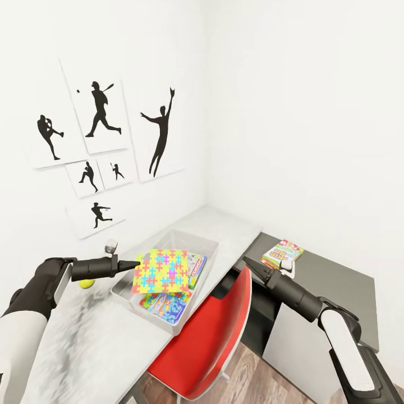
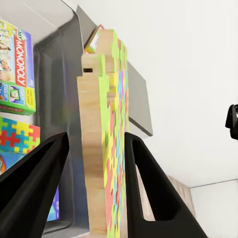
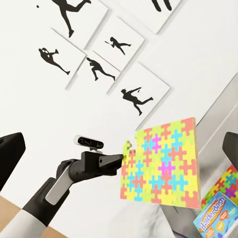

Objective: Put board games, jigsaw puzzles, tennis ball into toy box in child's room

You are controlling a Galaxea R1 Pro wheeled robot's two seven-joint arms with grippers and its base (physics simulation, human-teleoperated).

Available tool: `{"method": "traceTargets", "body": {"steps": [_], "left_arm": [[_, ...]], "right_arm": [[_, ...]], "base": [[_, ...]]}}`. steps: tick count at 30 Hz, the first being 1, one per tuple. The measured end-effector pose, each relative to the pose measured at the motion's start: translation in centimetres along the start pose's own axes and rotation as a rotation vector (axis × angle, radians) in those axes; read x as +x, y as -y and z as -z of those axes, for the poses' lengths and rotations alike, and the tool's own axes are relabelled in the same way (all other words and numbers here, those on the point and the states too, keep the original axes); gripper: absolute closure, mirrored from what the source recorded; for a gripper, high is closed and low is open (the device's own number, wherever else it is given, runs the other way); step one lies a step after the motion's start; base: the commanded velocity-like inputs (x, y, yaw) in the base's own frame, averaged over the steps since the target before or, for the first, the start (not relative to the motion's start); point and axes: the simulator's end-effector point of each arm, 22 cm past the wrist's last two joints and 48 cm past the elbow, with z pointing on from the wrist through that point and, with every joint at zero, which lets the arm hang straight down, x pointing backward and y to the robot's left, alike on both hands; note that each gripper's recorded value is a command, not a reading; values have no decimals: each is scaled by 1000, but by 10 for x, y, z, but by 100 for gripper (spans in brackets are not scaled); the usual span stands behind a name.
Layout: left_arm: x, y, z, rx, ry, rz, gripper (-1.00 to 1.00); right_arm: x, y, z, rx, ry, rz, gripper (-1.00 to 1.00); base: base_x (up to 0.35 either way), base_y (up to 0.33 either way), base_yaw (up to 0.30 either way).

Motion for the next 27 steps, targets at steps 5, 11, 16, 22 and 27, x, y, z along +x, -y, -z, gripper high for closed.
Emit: {"method": "traceTargets", "body": {"steps": [5,11,16,22,27], "left_arm": [[5,-2,-4,-13,-24,-12,100],[15,-3,-13,-34,-80,-28,100],[14,-8,-13,-76,-107,-52,100],[16,-14,-13,-107,-127,-65,100],[10,-13,-13,-117,-128,-78,100]], "right_arm": [[0,0,0,-1,-1,0,-100],[0,0,0,-1,0,0,-100],[0,0,0,-1,0,1,-100],[0,0,1,-1,0,1,-100],[0,0,0,-2,0,0,-100]], "base": [[0,0,0],[0,0,0],[0,0,0],[0,0,0],[0,0,0]]}}
